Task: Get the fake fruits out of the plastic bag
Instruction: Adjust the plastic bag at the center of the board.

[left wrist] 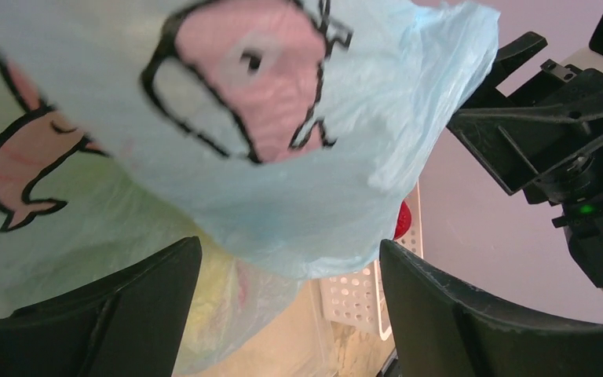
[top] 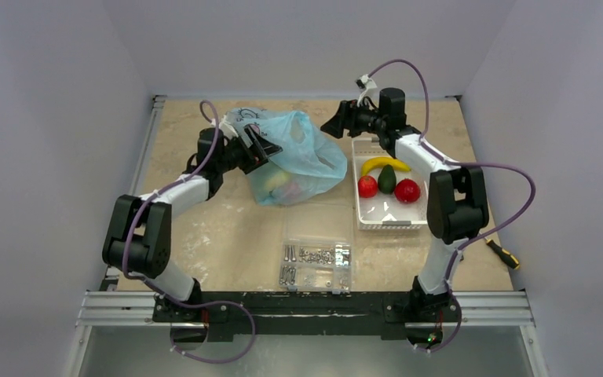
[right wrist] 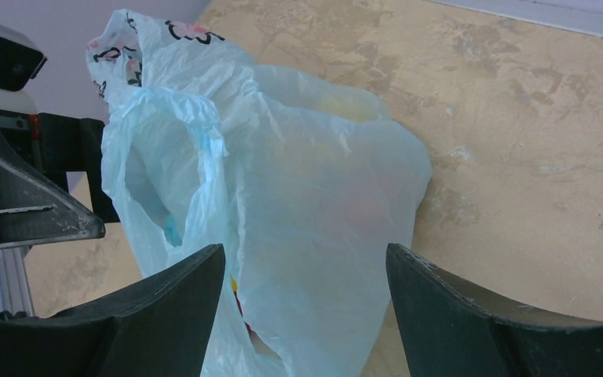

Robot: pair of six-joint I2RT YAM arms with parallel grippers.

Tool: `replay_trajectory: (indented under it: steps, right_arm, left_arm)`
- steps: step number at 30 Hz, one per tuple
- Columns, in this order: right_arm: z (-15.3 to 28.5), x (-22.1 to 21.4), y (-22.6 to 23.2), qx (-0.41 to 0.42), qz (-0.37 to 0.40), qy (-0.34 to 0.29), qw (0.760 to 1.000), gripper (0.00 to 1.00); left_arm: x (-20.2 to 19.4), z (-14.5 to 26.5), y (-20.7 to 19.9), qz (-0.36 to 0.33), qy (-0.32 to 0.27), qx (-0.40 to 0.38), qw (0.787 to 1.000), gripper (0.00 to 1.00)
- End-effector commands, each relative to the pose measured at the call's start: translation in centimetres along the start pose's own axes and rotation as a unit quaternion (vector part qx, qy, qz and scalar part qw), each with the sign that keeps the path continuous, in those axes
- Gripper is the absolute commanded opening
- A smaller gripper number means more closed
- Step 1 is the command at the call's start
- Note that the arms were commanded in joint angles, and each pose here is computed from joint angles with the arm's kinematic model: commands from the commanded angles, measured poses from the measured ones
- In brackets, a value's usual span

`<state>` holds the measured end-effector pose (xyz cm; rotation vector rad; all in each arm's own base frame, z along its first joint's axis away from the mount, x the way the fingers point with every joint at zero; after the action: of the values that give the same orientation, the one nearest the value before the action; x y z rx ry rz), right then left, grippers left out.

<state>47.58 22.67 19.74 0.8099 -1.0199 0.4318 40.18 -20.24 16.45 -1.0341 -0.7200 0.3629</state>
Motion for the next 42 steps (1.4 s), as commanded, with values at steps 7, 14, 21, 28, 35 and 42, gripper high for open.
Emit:
replay_trajectory:
  steps: [7, 14, 21, 28, 35, 42]
  right_arm:
    - [0.4, 0.9, 1.4, 0.050, 0.020, -0.013, 0.998, 0.75]
    - [-0.7, -0.2, 0.5, 0.053, 0.008, -0.002, 0.999, 0.70]
    - [-1.7, -0.8, 0.6, 0.061, 0.012, 0.006, 0.998, 0.69]
    - [-4.1, -1.9, 1.7, 0.047, 0.041, 0.020, 0.998, 0.69]
    - [-6.6, 0.1, 1.2, -0.040, 0.085, -0.019, 0.995, 0.50]
    - [-2.1, 6.1, -5.5, -0.298, 0.049, -0.177, 0.937, 0.00]
  left_arm:
    - [0.9, 0.9, -0.3, -0.010, -0.034, -0.030, 0.999, 0.90]
    - [1.7, -1.9, -1.8, 0.022, -0.025, -0.100, 0.994, 0.75]
    - [1.2, -2.6, -2.1, 0.024, 0.001, -0.131, 0.991, 0.37]
    - [-0.6, -0.5, -1.4, 0.012, 0.022, -0.110, 0.994, 0.00]
    - [-1.8, 1.9, -2.6, 0.008, 0.044, -0.124, 0.991, 0.00]
    - [-5.0, 7.9, 2.1, 0.056, 0.087, 0.127, 0.986, 0.00]
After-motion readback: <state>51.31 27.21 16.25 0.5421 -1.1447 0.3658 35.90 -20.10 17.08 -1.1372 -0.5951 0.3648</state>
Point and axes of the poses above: each gripper's point midway between its finger pads, its own z axis back along the fingers, its own y axis along the line the jaws close on, x = y × z, the point moved 1 cm from there along z, back along the fingers, and after that the axes turned 5 degrees about z, right-handed, at the moved point
